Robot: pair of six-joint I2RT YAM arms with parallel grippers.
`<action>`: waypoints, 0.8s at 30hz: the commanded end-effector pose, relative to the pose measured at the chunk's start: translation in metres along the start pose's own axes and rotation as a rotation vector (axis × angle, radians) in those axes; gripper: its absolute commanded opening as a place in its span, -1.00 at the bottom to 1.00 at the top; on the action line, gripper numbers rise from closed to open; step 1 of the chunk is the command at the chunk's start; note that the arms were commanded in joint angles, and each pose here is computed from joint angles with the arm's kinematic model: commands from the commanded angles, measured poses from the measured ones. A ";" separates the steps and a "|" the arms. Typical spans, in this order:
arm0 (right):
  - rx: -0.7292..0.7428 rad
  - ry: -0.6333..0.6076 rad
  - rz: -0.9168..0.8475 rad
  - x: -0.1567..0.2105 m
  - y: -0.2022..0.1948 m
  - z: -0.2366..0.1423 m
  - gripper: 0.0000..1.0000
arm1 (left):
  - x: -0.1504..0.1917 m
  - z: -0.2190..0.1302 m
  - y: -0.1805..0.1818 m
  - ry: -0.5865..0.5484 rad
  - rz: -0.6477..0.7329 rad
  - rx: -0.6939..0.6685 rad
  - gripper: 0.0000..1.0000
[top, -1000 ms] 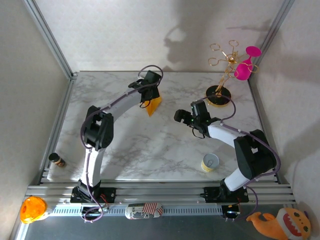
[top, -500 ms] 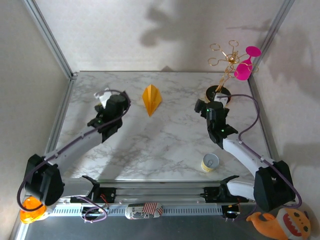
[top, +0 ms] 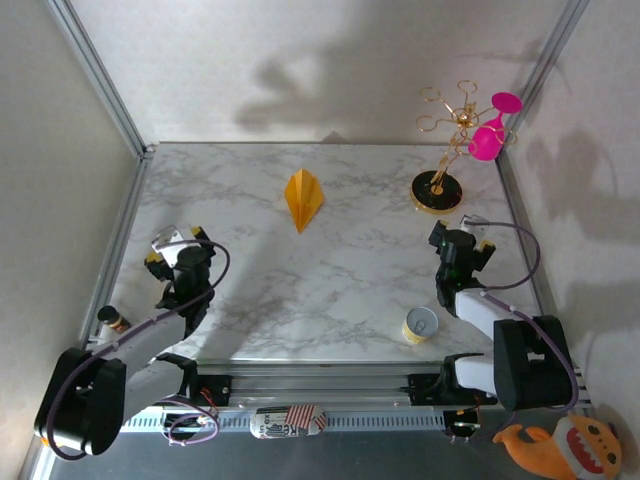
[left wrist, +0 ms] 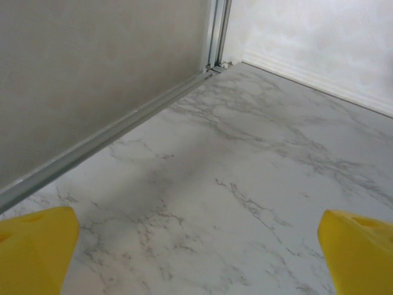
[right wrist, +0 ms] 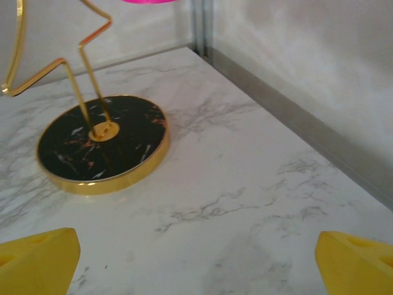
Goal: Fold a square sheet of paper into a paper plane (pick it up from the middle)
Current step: Reset both arms
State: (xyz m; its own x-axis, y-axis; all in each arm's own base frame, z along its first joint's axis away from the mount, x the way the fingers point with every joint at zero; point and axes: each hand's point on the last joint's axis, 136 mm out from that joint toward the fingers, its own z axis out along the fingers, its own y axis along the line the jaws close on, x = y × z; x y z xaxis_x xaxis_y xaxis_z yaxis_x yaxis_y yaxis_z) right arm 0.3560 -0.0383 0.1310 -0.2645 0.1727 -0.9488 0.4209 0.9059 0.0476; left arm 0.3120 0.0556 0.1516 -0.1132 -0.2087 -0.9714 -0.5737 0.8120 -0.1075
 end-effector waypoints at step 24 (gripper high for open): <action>-0.398 -0.209 -0.113 0.007 0.044 -0.004 0.97 | 0.018 0.027 -0.058 -0.088 0.000 0.437 0.99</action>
State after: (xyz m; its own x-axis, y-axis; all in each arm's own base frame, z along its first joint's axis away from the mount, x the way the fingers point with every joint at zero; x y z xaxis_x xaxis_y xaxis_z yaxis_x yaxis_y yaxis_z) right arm 0.3698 0.0035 0.1124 -0.1688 0.0243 -0.9853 0.0392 0.9991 0.0179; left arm 0.3549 0.0180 0.1169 -0.0932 -0.1661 -0.9817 -0.1874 0.9713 -0.1465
